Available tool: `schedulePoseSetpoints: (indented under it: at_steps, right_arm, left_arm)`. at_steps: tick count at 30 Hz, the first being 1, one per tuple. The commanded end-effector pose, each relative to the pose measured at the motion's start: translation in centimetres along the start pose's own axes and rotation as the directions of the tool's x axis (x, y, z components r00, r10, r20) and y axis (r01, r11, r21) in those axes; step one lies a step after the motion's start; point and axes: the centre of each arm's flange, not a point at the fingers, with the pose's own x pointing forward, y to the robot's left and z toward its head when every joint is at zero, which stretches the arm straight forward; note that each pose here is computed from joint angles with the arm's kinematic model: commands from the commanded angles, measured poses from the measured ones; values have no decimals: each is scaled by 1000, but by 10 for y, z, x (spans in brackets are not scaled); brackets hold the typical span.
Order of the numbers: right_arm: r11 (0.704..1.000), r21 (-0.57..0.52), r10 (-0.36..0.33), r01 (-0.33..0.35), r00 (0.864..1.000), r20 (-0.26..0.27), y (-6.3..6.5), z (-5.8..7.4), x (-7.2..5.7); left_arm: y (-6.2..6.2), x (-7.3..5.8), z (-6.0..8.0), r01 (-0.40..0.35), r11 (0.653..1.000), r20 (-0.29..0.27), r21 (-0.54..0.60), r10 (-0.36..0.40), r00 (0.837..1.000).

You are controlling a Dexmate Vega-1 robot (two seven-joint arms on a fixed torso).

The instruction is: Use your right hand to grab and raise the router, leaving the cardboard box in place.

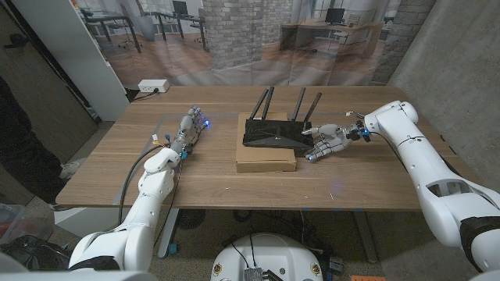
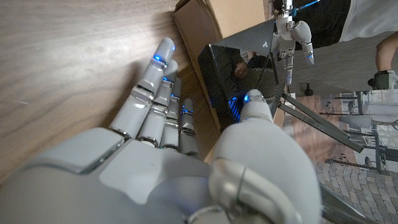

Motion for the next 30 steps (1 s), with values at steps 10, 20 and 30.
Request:
schedulePoseSetpoints:
  at_steps: [10,20,30]
  right_arm:
    - [1000,-24,13,-13,1000,16,3,11,7]
    - [999,-8,39,-39,999,36,0,15,7]
    - [999,18,48,-49,997,67,-5,18,7]
  left_arm:
    - [3,5,-1,-3,1000,-16,0,3,1000]
    - [3,7,-2,0,1000,-17,-2,0,1000]
    - [4,7,-2,-6,1000,-18,-3,5,1000]
